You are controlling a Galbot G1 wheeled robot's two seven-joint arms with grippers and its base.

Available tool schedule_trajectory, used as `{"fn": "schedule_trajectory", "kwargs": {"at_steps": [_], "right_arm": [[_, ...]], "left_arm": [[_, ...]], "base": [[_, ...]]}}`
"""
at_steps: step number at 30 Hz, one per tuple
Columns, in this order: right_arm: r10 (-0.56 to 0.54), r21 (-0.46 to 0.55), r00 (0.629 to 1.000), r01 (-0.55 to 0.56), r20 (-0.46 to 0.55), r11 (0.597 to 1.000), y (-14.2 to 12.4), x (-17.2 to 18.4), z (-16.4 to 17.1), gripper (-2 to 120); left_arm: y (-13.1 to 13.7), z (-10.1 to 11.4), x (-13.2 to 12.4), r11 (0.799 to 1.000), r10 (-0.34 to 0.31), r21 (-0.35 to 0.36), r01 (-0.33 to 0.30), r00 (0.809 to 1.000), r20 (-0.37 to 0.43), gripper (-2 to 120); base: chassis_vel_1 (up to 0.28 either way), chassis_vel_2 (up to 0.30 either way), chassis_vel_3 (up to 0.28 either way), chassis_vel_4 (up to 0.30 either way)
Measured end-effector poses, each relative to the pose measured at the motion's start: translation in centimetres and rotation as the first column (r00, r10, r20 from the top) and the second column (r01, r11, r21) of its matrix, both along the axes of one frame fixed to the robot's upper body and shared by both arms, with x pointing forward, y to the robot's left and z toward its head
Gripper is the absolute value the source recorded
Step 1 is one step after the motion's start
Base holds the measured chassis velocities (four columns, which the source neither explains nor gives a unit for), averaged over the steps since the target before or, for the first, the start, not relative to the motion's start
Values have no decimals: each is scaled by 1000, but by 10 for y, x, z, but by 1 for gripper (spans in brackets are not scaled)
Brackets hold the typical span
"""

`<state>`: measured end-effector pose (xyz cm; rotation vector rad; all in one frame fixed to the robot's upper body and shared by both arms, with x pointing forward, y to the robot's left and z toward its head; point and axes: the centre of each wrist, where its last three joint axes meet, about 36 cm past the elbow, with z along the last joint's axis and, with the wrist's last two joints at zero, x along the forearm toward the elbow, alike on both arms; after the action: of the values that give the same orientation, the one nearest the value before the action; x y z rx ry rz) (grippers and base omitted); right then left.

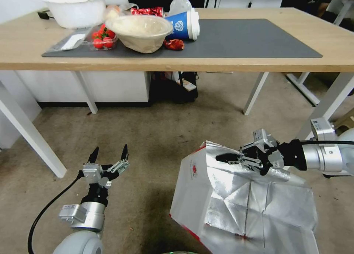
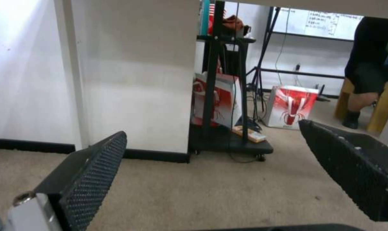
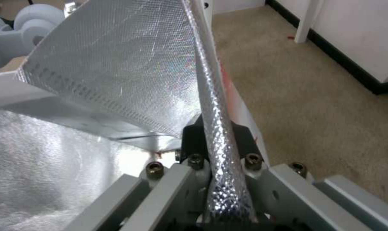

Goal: Pick up the food delivery bag from the floor and place it on the table.

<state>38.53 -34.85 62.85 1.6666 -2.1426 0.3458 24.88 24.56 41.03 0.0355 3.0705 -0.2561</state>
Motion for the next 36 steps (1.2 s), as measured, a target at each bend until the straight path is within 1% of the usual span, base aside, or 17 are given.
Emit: {"fn": "schedule_trajectory", "kwargs": {"at_steps": [36], "right_arm": [[5, -11, 1000, -5, -16, 1000, 0, 2, 4, 0]], "left_arm": [[0, 6, 0, 1000, 1, 4, -1, 1000, 4, 100]], "base": [[0, 0, 0, 0]]}}
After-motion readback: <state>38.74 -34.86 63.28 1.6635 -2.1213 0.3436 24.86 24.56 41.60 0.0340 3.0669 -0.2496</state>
